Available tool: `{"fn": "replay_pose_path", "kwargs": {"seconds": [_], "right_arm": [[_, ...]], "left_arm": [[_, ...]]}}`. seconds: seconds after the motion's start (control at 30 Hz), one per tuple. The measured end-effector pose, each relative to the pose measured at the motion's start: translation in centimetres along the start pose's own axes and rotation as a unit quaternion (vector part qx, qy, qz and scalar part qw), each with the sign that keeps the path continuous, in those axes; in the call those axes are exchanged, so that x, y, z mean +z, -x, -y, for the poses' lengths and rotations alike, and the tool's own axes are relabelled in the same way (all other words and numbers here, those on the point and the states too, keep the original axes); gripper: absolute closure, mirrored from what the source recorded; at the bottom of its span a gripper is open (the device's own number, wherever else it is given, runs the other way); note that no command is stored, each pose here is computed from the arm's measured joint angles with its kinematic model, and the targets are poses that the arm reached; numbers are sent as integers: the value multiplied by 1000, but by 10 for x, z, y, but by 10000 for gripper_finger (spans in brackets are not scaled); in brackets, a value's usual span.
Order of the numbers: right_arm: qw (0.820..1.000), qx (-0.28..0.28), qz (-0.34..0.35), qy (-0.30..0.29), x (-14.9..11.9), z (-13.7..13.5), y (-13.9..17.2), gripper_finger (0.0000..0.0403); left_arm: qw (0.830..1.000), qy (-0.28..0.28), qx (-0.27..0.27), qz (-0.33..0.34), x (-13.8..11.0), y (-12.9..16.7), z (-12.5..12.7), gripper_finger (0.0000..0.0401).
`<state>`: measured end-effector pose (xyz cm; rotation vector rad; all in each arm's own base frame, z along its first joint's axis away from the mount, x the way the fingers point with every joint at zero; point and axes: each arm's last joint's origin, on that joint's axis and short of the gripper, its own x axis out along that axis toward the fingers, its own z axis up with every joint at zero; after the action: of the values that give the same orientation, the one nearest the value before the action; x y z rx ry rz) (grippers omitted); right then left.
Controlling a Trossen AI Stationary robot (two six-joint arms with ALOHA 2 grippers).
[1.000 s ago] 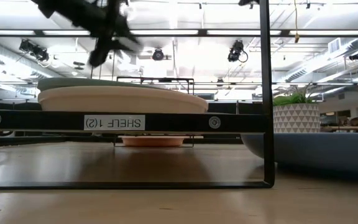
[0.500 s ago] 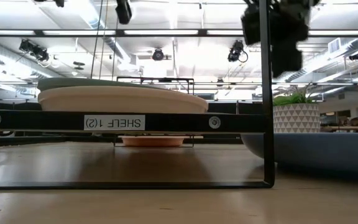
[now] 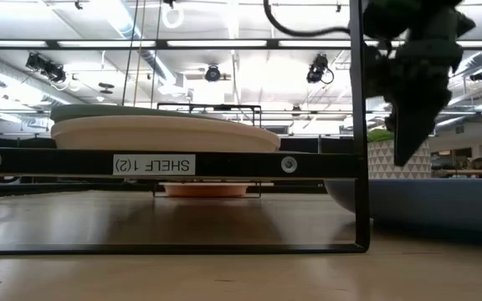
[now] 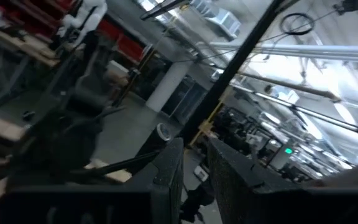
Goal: Place and stack plates onto a shelf
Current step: Stack the blue plate on top of the pink plate on the shelf
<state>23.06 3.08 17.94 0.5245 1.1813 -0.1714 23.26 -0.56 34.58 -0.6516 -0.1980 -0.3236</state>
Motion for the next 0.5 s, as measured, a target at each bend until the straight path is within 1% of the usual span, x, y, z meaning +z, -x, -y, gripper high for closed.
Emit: {"fn": "replay_pose_path", "kwargs": {"seconds": [0.1,0.23,0.37,0.5], "right_arm": [[1000,18,-9,-5,-7,5,-9,208],[999,28,-20,-2,-15,8,-15,203],[999,32,-14,23,-21,7,-21,211],[999,34,-8,39,-30,6,-27,227]], "left_arm": [[1000,-1,-26,11,-1,-1,8,321],[999,2,-32,4,-4,-2,12,321],[1000,3,-29,1,-5,-2,12,321],[1000,6,-13,-6,-7,-2,9,321]]}}
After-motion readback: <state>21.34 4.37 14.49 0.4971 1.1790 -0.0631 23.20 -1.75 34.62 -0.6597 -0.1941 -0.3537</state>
